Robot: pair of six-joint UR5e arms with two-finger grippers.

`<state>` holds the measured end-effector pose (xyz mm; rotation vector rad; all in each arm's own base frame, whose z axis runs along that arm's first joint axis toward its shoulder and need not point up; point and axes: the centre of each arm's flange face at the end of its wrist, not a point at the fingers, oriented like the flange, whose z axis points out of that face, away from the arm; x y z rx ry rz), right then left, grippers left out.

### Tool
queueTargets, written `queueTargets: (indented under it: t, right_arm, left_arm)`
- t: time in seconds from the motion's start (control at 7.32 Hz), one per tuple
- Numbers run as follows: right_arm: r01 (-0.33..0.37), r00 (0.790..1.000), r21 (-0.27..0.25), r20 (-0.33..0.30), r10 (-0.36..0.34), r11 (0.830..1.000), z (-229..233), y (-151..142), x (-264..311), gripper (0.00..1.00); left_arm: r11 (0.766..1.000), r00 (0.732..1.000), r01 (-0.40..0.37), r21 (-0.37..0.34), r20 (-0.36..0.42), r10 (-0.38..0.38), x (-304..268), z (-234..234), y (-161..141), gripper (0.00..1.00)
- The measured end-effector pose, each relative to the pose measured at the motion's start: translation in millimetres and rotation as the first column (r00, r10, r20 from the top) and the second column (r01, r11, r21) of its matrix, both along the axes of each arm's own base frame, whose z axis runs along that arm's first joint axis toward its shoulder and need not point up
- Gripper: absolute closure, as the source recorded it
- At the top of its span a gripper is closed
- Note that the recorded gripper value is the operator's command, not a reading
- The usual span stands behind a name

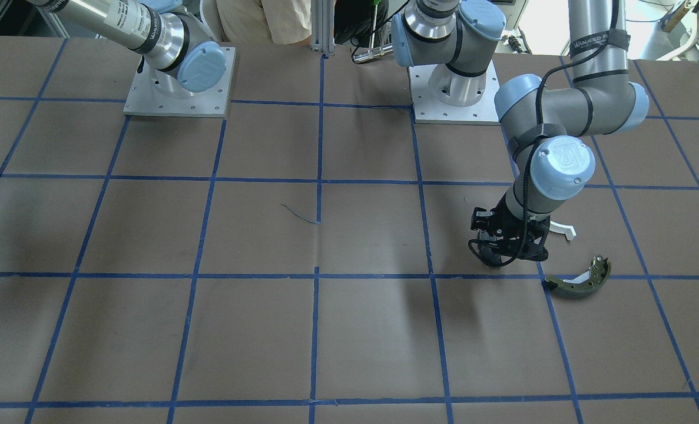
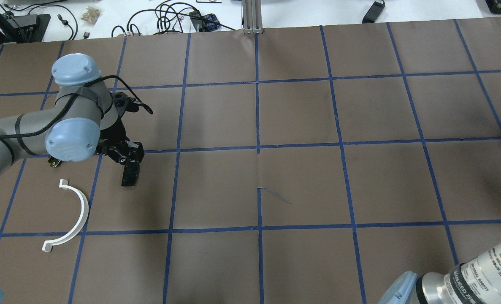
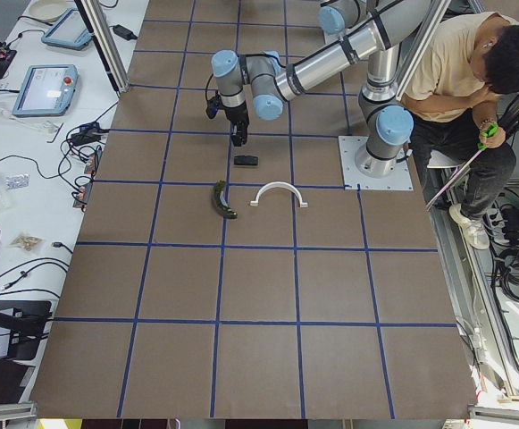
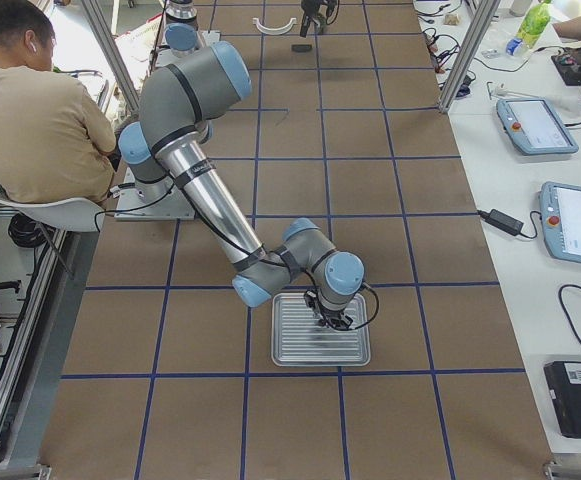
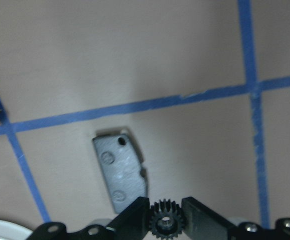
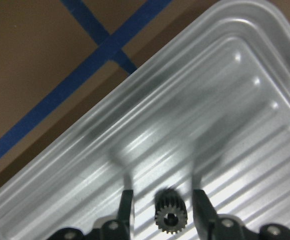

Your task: Place bearing gear from tray to pile

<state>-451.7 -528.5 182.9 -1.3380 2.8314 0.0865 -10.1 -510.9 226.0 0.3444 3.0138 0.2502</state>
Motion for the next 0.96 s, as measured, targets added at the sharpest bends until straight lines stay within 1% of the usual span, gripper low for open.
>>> queueTargets:
  t: [0.14, 0.41, 0.55, 0.82, 0.96]
  right_arm:
    - [0.006, 1.0, 0.011, -0.008, -0.006, 1.0, 0, 1, -1, 0.74]
    - [0.018, 1.0, 0.022, -0.018, -0.018, 1.0, 0, 2, -1, 1.0]
    - [0.021, 0.999, 0.034, -0.029, -0.02, 0.999, 1, 3, -3, 1.0]
    - [0.022, 0.998, 0.058, -0.061, -0.019, 0.998, 9, 4, -4, 1.0]
    - [0.02, 0.997, 0.06, -0.075, -0.015, 0.998, 20, 2, 1, 1.0]
  left_arm:
    - [1.0, 1.0, 0.014, -0.019, -0.004, -0.014, 28, -15, 12, 1.0]
    - [0.999, 1.0, 0.008, -0.046, -0.019, -0.009, 53, -36, 30, 1.0]
    - [0.999, 1.0, 0.004, -0.048, -0.024, -0.005, 54, -39, 34, 0.01]
    - [0.999, 1.0, 0.001, -0.052, -0.024, -0.002, 53, -38, 34, 0.0]
    - [0.998, 1.0, 0.004, -0.056, -0.022, -0.005, 51, -36, 34, 0.0]
